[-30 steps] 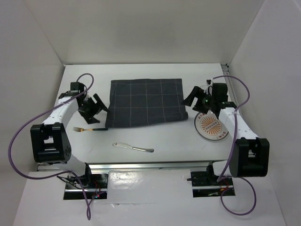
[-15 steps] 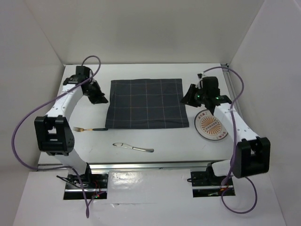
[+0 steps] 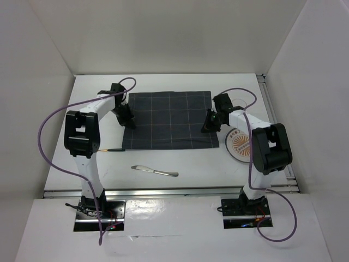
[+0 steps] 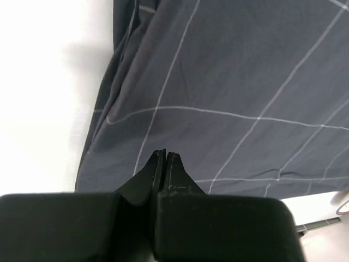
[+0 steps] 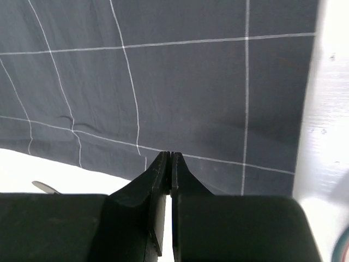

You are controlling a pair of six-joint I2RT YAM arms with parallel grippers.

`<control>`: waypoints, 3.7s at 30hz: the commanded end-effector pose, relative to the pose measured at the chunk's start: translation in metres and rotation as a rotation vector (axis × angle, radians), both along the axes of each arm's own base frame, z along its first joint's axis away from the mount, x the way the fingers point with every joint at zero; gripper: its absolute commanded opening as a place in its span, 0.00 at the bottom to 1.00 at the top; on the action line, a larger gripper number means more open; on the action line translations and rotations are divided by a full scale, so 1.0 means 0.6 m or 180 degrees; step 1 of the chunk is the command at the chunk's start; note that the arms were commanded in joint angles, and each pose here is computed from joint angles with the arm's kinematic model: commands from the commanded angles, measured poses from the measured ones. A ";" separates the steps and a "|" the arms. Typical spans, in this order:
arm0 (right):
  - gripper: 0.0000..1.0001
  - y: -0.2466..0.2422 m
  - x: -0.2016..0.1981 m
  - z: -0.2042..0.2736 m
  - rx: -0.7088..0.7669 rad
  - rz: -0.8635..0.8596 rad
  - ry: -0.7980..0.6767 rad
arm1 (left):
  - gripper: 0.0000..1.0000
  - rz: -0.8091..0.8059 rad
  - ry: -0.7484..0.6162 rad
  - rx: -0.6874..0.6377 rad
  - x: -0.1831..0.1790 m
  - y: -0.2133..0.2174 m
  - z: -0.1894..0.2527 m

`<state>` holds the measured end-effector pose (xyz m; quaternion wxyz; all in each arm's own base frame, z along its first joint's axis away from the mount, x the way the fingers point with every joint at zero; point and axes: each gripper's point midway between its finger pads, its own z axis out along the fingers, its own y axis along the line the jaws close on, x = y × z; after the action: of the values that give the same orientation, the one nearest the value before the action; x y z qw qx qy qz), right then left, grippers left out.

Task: Set the dinner table for one person

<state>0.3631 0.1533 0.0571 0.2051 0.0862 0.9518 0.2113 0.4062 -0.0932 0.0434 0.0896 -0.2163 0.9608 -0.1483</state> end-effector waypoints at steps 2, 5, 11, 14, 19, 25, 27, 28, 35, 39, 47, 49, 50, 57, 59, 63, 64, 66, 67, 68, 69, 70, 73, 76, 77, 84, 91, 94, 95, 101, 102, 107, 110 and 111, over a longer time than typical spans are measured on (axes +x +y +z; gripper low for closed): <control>0.05 0.005 0.023 0.000 -0.0119 -0.0148 -0.0102 | 0.00 -0.0084 0.0013 0.0104 0.006 0.001 -0.016; 0.01 -0.020 0.013 -0.031 -0.0339 -0.0354 0.0004 | 0.00 -0.0085 0.0091 0.0110 0.002 0.001 -0.032; 0.00 -0.035 -0.012 -0.068 -0.0521 -0.0444 0.0190 | 0.00 -0.0178 0.0214 0.0151 -0.001 -0.017 -0.060; 0.00 -0.043 -0.028 -0.078 -0.0573 -0.0489 0.0270 | 0.00 -0.0207 0.0213 0.0152 -0.003 -0.023 -0.060; 0.00 -0.059 -0.045 -0.085 -0.0697 -0.0538 0.0307 | 0.00 -0.0208 0.0242 0.0155 -0.008 -0.022 -0.063; 0.00 -0.083 -0.068 -0.084 -0.0877 -0.0613 0.0329 | 0.00 -0.0181 0.0178 0.0262 -0.016 -0.017 -0.042; 0.00 -0.083 -0.070 -0.075 -0.0846 -0.0645 0.0285 | 0.00 -0.0203 0.0179 0.0293 -0.027 -0.019 -0.038; 0.00 -0.084 -0.075 -0.075 -0.0848 -0.0645 0.0290 | 0.00 -0.0196 0.0175 0.0325 -0.026 -0.016 -0.039; 0.14 -0.081 -0.064 -0.038 -0.0801 -0.0659 0.0172 | 0.00 -0.0119 0.0142 0.0369 -0.024 -0.012 -0.017; 0.38 -0.074 -0.035 0.023 -0.0721 -0.0662 -0.0069 | 0.07 -0.0031 0.0029 0.0493 -0.026 -0.005 0.018; 0.66 -0.071 -0.018 0.138 -0.0528 -0.0797 -0.0502 | 0.28 0.0041 -0.0171 0.0518 -0.018 0.000 0.074; 0.70 -0.090 -0.027 0.160 -0.0498 -0.0947 -0.0557 | 0.28 0.0028 -0.0228 0.0550 -0.019 0.004 0.092; 0.70 -0.108 -0.035 0.157 -0.0499 -0.1055 -0.0522 | 0.30 0.0049 -0.0347 0.0564 -0.014 0.006 0.114; 0.79 -0.193 -0.123 0.156 0.0127 -0.1793 -0.0356 | 0.49 -0.0159 -0.0991 0.0361 -0.007 -0.009 0.218; 0.83 -0.199 -0.153 0.164 0.0338 -0.1966 -0.0360 | 0.55 -0.0208 -0.1209 0.0260 -0.014 -0.016 0.249; 1.00 -0.228 -0.197 0.142 0.0379 -0.2386 -0.0245 | 0.79 -0.0624 -0.1521 -0.0091 -0.014 -0.065 0.286; 1.00 -0.235 -0.206 0.135 0.0368 -0.2452 -0.0200 | 0.79 -0.0710 -0.1548 -0.0110 -0.017 -0.073 0.294; 1.00 -0.239 -0.212 0.138 0.0479 -0.2516 -0.0199 | 0.81 -0.0861 -0.1510 -0.0096 -0.019 -0.091 0.288; 1.00 -0.246 -0.219 0.131 0.0548 -0.2601 -0.0115 | 0.81 -0.0875 -0.1518 -0.0072 -0.021 -0.094 0.293; 1.00 -0.247 -0.222 0.135 0.0606 -0.2664 -0.0112 | 0.81 -0.0900 -0.1526 -0.0060 -0.021 -0.094 0.292; 1.00 -0.249 -0.225 0.136 0.0647 -0.2740 -0.0135 | 0.81 -0.0916 -0.1528 -0.0041 -0.022 -0.097 0.292; 1.00 -0.244 -0.229 0.132 0.0702 -0.2758 -0.0112 | 0.81 -0.0949 -0.1540 -0.0024 -0.022 -0.096 0.291; 1.00 -0.231 -0.239 0.134 0.0901 -0.2865 -0.0144 | 0.81 -0.1015 -0.1518 -0.0067 -0.027 -0.101 0.287; 0.97 -0.219 -0.254 0.127 0.1092 -0.2993 -0.0119 | 0.79 -0.1091 -0.1487 -0.0155 -0.034 -0.108 0.283; 0.97 -0.213 -0.257 0.126 0.1168 -0.3003 -0.0110 | 0.79 -0.1092 -0.1453 -0.0154 -0.037 -0.108 0.276; 0.96 -0.208 -0.278 0.113 0.1380 -0.3293 -0.0154 | 0.79 -0.1147 -0.1377 -0.0266 -0.052 -0.115 0.267; 0.93 -0.224 -0.285 0.081 0.1248 -0.3631 0.0107 | 0.79 -0.1093 -0.1340 -0.0224 -0.053 -0.110 0.264; 0.90 -0.236 -0.281 0.064 0.1162 -0.3785 0.0198 | 0.79 -0.1078 -0.1313 -0.0191 -0.050 -0.108 0.261; 0.90 -0.239 -0.280 0.055 0.1143 -0.3852 0.0243 | 0.79 -0.1078 -0.1313 -0.0191 -0.050 -0.108 0.261; 0.90 -0.250 -0.251 0.024 0.1192 -0.3984 0.0291 | 0.78 -0.1079 -0.1176 -0.0182 -0.046 -0.109 0.246; 0.90 -0.250 -0.250 0.018 0.1198 -0.3980 0.0272 | 0.78 -0.1079 -0.1176 -0.0182 -0.046 -0.109 0.246; 0.79 -0.253 -0.229 -0.001 0.1318 -0.3987 0.0154 | 0.78 -0.1108 -0.1204 -0.0190 -0.046 -0.116 0.251; 0.76 -0.253 -0.219 -0.015 0.1409 -0.4019 0.0143 | 0.78 -0.1108 -0.1204 -0.0190 -0.046 -0.116 0.251; 0.76 -0.253 -0.219 -0.022 0.1405 -0.4022 0.0157 | 0.78 -0.1108 -0.1204 -0.0190 -0.046 -0.116 0.251</control>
<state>0.2117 0.0095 0.0396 0.2090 0.6711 0.6770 0.2184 0.3728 -0.1594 0.1795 0.2145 -0.0336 0.9504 -0.2228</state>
